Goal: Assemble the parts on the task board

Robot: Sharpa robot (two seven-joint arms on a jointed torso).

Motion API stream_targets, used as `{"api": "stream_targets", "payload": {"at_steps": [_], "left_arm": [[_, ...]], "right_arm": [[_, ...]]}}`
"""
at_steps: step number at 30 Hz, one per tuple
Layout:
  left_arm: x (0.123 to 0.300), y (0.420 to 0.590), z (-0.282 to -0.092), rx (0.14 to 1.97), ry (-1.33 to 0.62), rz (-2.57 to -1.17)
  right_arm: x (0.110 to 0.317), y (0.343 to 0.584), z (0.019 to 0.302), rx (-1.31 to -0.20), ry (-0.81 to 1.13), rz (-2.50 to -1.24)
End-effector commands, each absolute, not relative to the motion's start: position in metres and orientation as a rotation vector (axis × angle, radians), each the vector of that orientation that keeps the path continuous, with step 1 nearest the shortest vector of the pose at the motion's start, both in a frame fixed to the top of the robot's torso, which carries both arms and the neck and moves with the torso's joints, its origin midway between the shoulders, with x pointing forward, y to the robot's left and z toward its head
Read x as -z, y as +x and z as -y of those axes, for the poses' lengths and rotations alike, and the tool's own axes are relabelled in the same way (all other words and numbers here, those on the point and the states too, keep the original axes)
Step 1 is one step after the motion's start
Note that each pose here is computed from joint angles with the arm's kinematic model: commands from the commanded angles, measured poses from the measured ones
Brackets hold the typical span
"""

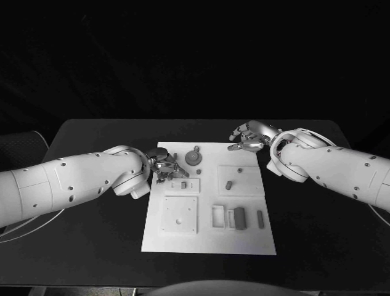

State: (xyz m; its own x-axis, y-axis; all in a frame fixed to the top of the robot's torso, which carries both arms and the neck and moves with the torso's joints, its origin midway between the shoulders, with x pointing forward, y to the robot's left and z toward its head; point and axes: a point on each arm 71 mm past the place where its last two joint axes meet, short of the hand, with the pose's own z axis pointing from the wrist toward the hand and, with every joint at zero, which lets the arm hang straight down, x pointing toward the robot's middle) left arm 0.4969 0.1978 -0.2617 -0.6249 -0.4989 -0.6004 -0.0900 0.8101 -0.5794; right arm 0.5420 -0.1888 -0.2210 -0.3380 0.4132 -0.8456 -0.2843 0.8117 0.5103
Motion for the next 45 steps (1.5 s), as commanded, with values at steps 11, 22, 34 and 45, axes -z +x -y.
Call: {"api": "stream_targets", "payload": {"at_steps": [11, 22, 34, 45], "left_arm": [[0.2633, 0.4947, -0.198, 0.62, -0.373, -2.222], [0.2655, 0.4927, -0.2004, 0.574, -0.325, -2.258], [0.2675, 0.4917, -0.1974, 0.576, -0.32, -2.28], [0.2672, 0.4925, -0.1951, 0.581, -0.333, -2.271]], "right_arm": [[0.2223, 0.5411, 0.1883, -0.718, 0.09, -1.791], [0.2238, 0.5406, 0.1886, -0.717, 0.092, -1.793], [0.2243, 0.5404, 0.1885, -0.717, 0.092, -1.794], [0.2244, 0.5403, 0.1879, -0.719, 0.091, -1.794]]}}
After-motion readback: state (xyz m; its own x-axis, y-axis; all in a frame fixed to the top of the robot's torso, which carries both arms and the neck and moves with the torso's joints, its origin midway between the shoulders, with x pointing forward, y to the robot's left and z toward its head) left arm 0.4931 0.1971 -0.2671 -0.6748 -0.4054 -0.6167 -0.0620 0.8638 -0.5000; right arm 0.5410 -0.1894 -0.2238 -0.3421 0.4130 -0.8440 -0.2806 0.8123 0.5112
